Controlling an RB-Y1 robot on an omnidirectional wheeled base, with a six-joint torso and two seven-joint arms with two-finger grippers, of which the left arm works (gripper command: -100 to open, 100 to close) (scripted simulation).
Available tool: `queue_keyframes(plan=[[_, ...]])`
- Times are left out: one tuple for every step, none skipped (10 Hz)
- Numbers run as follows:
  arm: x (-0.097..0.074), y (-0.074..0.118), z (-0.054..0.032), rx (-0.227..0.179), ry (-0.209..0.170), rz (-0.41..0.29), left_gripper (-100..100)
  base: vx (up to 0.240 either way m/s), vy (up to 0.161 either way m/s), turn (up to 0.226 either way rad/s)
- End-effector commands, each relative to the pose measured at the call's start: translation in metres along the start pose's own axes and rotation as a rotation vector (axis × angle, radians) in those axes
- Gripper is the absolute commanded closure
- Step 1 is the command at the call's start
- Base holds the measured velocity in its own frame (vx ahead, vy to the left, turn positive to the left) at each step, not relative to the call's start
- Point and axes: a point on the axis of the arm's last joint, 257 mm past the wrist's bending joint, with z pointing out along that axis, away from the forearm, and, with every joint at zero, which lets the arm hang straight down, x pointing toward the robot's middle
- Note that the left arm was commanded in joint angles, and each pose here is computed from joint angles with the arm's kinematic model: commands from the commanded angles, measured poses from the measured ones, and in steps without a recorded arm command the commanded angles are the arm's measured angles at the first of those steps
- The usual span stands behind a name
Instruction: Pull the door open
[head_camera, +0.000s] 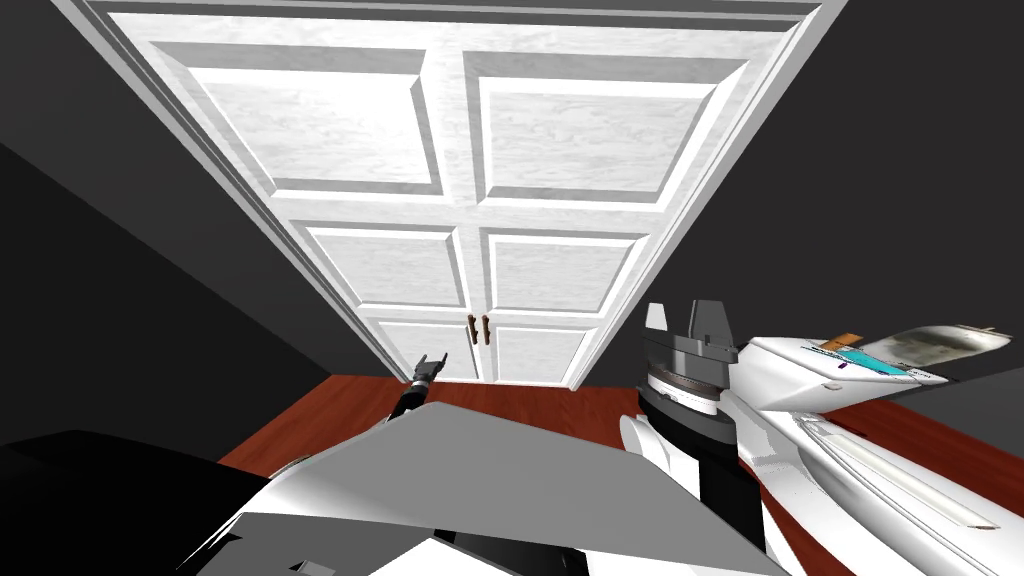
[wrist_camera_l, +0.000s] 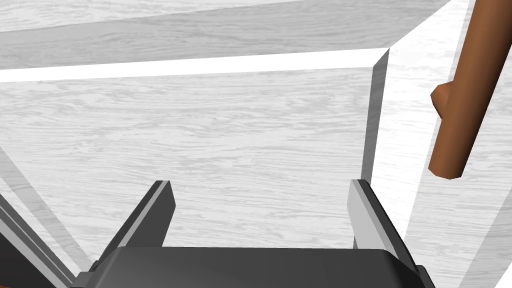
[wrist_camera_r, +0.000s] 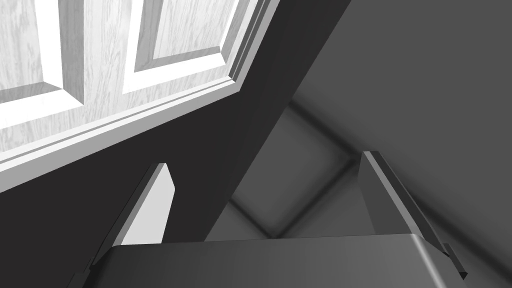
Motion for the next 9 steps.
queue_keyframes(plan=[[0.0, 0.0, -0.0024, 0.002, -0.004, 0.003, -100, -0.052, -0.006, -0.01], [-0.008, -0.023, -0.0133, 0.03, -0.028, 0.023, -100, -0.131, -0.007, 0.13], [-0.01, -0.027, -0.0153, 0.035, -0.032, 0.027, -100, -0.169, -0.029, 0.119], [-0.013, -0.039, -0.0212, 0.048, -0.044, 0.037, -100, -0.181, -0.024, 0.074], [-0.016, -0.046, -0.0256, 0.057, -0.053, 0.043, -100, -0.206, -0.014, 0.068], [-0.016, -0.046, -0.0256, 0.057, -0.053, 0.043, -100, -0.131, -0.005, 0.025], [-0.02, -0.058, -0.0328, 0.069, -0.065, 0.053, -100, -0.154, -0.017, 0.06], [-0.022, -0.062, -0.0361, 0.073, -0.071, 0.056, -100, -0.198, -0.019, 0.083], [-0.023, -0.063, -0.0385, 0.07, -0.073, 0.056, -100, -0.178, -0.046, 0.044]])
